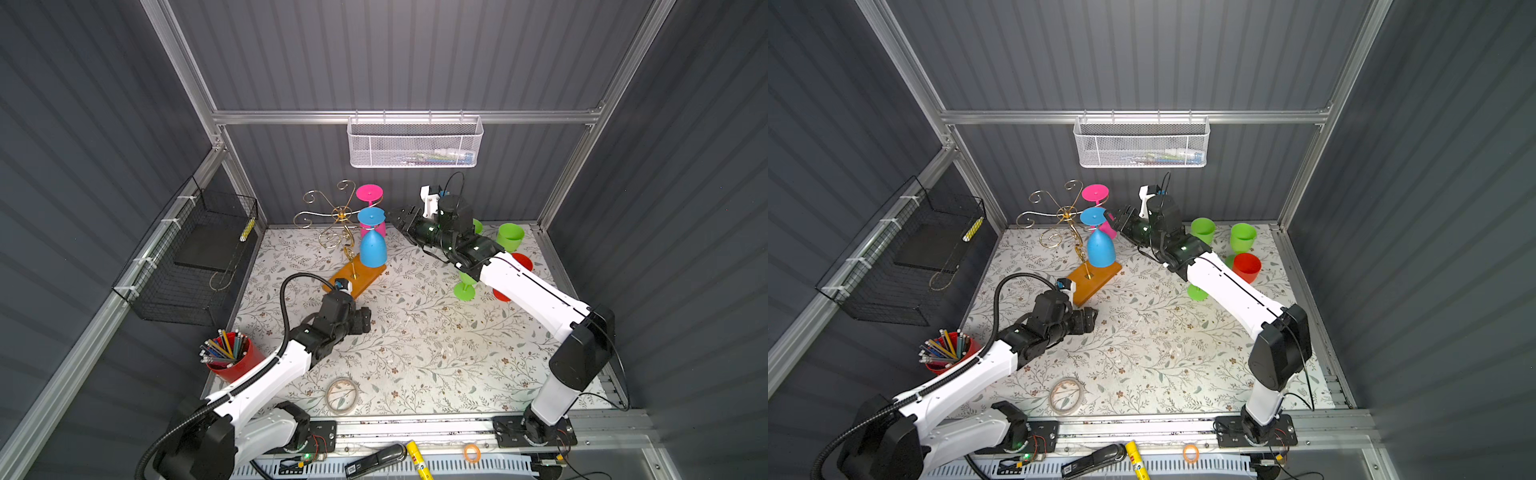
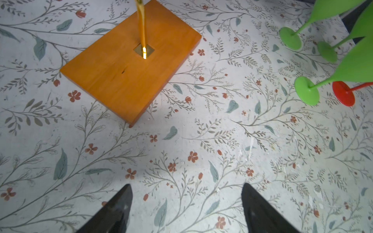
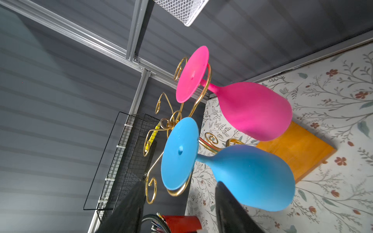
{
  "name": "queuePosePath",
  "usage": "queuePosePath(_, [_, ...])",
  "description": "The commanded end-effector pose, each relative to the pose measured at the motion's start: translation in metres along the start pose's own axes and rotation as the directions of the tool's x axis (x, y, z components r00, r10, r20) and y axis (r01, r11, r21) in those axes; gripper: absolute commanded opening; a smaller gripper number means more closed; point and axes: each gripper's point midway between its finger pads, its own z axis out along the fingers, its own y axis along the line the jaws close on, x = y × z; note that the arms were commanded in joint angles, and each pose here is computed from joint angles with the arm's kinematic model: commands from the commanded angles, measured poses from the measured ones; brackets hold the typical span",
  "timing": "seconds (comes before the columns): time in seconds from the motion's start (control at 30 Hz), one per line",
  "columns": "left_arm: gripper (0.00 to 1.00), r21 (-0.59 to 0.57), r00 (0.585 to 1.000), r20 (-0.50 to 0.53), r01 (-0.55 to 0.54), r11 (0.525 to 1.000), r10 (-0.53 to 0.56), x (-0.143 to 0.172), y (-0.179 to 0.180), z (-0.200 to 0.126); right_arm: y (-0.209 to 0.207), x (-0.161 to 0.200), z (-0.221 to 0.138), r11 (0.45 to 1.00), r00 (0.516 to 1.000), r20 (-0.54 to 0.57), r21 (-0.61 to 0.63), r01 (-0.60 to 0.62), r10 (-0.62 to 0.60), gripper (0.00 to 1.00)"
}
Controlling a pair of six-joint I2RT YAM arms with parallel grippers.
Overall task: Take the wine glass off the wine glass rack
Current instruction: Rotate the wine glass rack at the top-center of the table, then pick up the wine glass from the wine glass rack.
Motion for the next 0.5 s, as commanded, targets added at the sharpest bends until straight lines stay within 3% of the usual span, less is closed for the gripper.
queuePosePath(0.0, [0.85,-0.051,0.998,0.023,-0.057,0.997,0.058,-0.009,0.001,-0.019,0.013,-0.008,0.000,0.999,1.000,0.004,-0.038,-0.019,0.019,0.54])
queuePosePath(0.17, [0.85,-0.032,0.985,0.088,-0.143,0.989,0.145,-0.023,-0.015,-0.045,0.008,-0.011,0.004,0.999,1.000,0.008,-0.032,-0.025,0.026,0.51])
queuePosePath(0.47, [0.85,0.013,0.965,0.168,-0.206,0.978,0.201,-0.058,-0.042,-0.086,0.006,-0.013,0.014,0.998,0.999,-0.001,-0.036,-0.042,0.042,0.42])
